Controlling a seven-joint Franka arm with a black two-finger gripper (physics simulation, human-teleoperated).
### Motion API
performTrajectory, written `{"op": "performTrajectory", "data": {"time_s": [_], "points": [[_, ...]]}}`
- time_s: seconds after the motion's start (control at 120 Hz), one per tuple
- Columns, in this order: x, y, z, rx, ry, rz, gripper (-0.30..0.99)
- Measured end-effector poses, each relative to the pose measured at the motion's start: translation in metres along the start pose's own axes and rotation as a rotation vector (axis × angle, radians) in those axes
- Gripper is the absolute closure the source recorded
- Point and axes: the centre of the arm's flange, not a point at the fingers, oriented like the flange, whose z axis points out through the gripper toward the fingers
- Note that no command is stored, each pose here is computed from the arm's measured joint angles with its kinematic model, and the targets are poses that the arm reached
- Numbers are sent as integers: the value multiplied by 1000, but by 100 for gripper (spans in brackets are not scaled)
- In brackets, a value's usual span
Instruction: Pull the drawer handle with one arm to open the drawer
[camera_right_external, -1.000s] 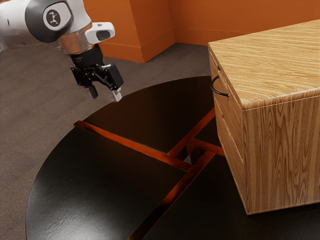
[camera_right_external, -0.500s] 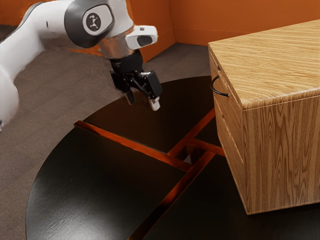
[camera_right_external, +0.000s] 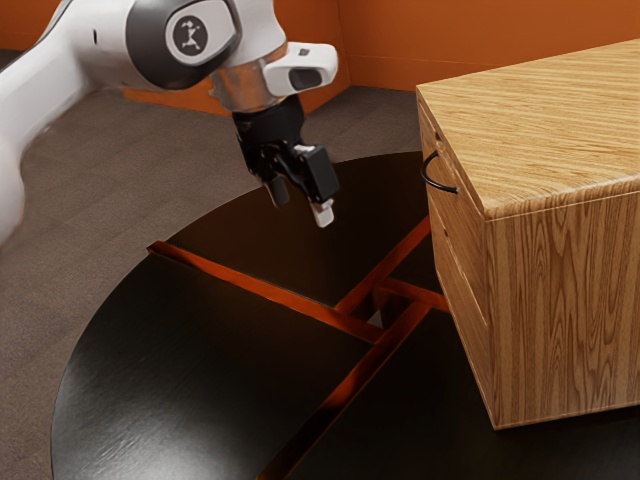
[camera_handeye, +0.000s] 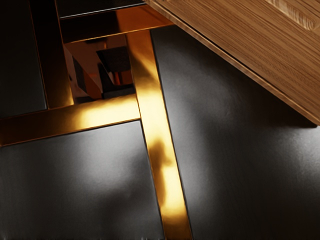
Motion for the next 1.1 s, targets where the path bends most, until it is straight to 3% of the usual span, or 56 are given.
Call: {"op": "performTrajectory", "data": {"time_s": [0.317,0.433,0.525,0.633,0.95,1.1], "points": [[-7,-5,-11,46,6,-7,0],[-37,-2,-50,65,56,-51,0],[-52,-28,-58,67,54,-140,0],[-59,-52,-58,35,49,-273,0],[-53,-42,-51,-18,41,-464,0],[-58,-96,-42,-215,98,-645,0]]}}
